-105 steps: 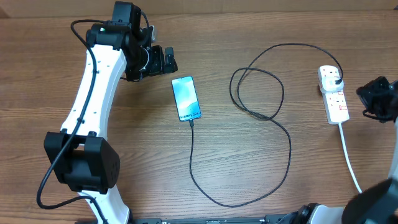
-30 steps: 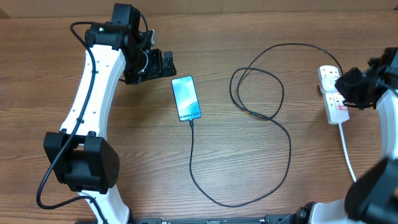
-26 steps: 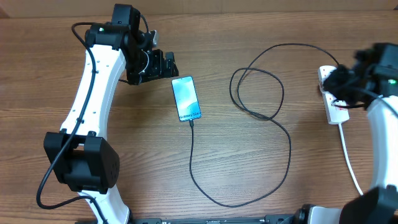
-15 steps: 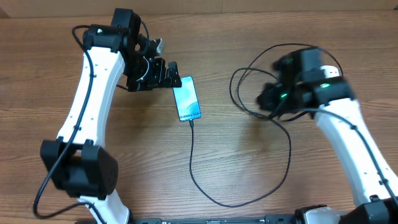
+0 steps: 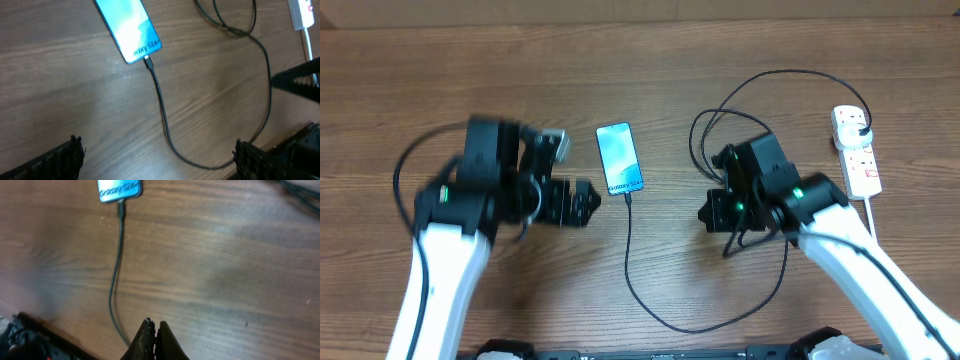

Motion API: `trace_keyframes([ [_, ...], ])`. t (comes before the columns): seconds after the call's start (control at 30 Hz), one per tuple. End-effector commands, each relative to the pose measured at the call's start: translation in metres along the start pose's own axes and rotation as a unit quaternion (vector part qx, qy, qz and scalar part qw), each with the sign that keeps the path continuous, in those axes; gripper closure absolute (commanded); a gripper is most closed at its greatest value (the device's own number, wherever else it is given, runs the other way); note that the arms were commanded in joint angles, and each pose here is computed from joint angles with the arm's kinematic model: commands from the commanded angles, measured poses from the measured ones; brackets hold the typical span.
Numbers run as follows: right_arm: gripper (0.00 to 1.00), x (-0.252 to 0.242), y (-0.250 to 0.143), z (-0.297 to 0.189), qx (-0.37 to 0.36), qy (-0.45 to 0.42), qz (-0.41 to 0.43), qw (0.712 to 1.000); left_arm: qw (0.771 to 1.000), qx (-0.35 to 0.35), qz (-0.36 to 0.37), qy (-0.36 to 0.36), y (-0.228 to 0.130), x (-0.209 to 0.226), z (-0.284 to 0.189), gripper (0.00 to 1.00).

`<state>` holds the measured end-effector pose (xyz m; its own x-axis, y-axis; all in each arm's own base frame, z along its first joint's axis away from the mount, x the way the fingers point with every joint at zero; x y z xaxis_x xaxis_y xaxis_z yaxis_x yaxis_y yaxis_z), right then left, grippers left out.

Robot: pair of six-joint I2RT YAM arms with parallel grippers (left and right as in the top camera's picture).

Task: Plug charger to phone and switch on socket

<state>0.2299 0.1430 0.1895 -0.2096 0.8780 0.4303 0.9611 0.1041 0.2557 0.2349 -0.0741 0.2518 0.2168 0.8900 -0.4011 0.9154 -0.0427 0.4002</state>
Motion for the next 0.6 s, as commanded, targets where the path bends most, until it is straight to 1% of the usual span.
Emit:
trace_keyframes([
  [0.0, 0.96, 0.008, -0.015, -0.017, -0.037, 0.015, -0.008, 0.999, 1.0, -0.027, -0.01, -0.001, -0.035, 0.0, -0.006, 0.01],
  [0.13, 0.96, 0.01, -0.041, -0.039, -0.076, 0.025, -0.026, 0.996, 0.998, -0.068, -0.016, -0.009, -0.067, -0.002, -0.017, 0.0],
  [0.17, 0.83, 0.01, -0.046, -0.044, -0.088, 0.028, -0.025, 0.995, 0.997, -0.076, -0.018, -0.011, -0.073, -0.003, -0.021, 0.0],
  [0.23, 0.39, 0.012, -0.059, -0.059, -0.114, 0.039, -0.029, 0.992, 0.995, -0.095, -0.024, -0.015, -0.084, -0.006, -0.03, 0.0],
  [0.27, 0.18, 0.012, -0.064, -0.067, -0.126, 0.043, -0.027, 0.991, 0.994, -0.105, -0.023, -0.017, -0.089, -0.008, -0.035, 0.0],
  [0.3, 0.06, 0.013, -0.071, -0.077, -0.142, 0.05, -0.032, 0.988, 0.993, -0.116, -0.018, -0.019, -0.093, -0.01, -0.04, 0.0],
  [0.33, 0.0, 0.014, -0.077, -0.085, -0.157, 0.056, -0.037, 0.985, 0.992, -0.127, -0.015, -0.021, -0.096, -0.011, -0.044, 0.0],
  [0.43, 0.0, 0.014, -0.096, -0.109, -0.206, 0.074, -0.047, 0.975, 0.987, -0.155, -0.002, -0.026, -0.106, -0.015, -0.056, 0.0],
  [0.57, 0.0, 0.012, -0.121, -0.132, -0.261, 0.092, -0.063, 0.959, 0.985, -0.17, 0.006, -0.031, -0.12, -0.018, -0.064, 0.0],
])
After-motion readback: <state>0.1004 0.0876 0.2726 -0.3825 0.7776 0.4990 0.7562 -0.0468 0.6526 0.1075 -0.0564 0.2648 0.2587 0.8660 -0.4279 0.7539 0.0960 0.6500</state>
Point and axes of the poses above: each gripper's point midway between its finger pads, its own z axis out along the fingers, its own x axis along the line the jaws close on, y = z × x, the point moved 7 cm from there along -z, back along the fingers, and after that the axes turned 3 degrees about -z, right-handed, at the moved point
